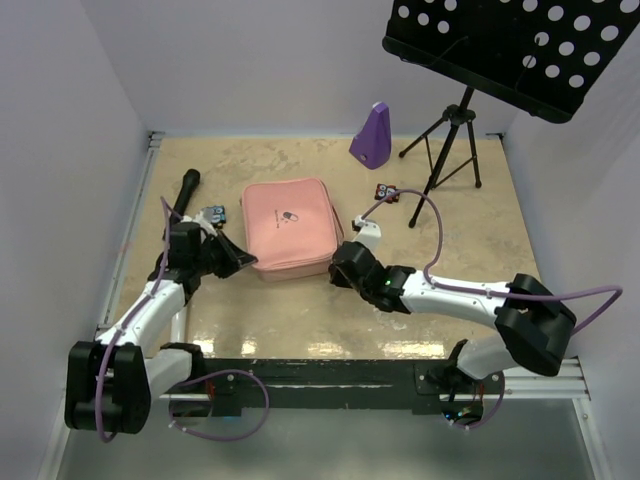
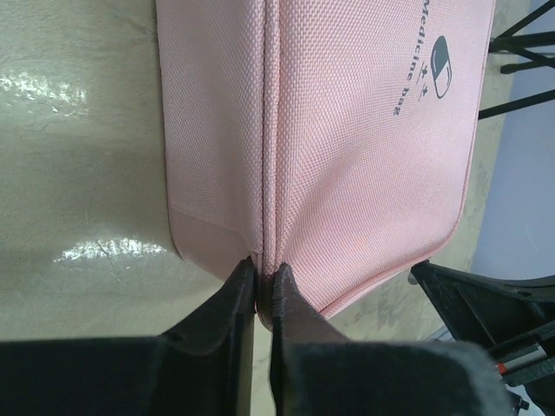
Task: Organize the medicine kit
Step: Zip the medicine box at the center of the board.
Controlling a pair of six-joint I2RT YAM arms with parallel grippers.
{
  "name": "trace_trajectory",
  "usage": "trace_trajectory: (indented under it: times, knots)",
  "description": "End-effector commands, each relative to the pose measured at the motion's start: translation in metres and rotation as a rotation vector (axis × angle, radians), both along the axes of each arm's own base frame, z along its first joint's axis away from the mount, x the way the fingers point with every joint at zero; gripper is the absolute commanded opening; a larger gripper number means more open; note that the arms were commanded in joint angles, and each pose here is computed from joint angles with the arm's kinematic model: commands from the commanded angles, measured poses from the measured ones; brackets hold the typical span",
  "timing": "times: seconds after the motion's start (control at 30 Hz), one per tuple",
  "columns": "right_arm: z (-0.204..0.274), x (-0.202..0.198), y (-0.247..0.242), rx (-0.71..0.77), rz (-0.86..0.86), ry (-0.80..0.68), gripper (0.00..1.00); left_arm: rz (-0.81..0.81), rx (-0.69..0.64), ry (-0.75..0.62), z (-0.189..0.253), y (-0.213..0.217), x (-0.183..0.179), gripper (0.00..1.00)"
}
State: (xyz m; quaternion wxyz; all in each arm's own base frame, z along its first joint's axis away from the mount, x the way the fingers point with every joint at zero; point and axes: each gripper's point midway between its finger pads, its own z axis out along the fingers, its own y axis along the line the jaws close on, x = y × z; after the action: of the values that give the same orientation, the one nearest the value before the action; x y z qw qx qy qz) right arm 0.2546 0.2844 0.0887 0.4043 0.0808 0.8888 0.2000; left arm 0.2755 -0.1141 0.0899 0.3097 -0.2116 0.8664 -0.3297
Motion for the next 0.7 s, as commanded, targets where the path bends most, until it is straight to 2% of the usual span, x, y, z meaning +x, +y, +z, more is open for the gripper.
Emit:
trace_trajectory:
  times: [0.0,0.07,0.13,0.23,0.47,0.6,0.67]
  knots:
    - [-0.037,-0.012,-0.069,-0.243,-0.083,0.069,0.00,0.145,0.134,-0.070,0.010,0.044,0.031,0.19]
    - [-0.036,-0.014,-0.067,-0.232,-0.074,0.072,0.00,0.122,0.113,-0.111,0.023,0.039,0.037,0.39]
    - [-0.035,-0.015,-0.066,-0.226,-0.070,0.070,0.00,0.108,0.095,-0.144,0.036,0.035,0.043,0.55]
    - [-0.033,-0.014,-0.065,-0.221,-0.066,0.064,0.00,0.097,0.076,-0.173,0.053,0.032,0.046,0.67]
    - [-0.031,-0.013,-0.060,-0.215,-0.051,0.055,0.00,0.108,-0.049,-0.264,0.088,0.012,0.029,0.77]
    - [-0.033,-0.012,-0.059,-0.217,-0.046,0.054,0.00,0.099,-0.095,-0.260,0.093,-0.031,0.005,0.79]
    - [-0.033,-0.011,-0.058,-0.219,-0.043,0.052,0.00,0.107,-0.133,-0.217,0.087,-0.050,-0.008,0.79]
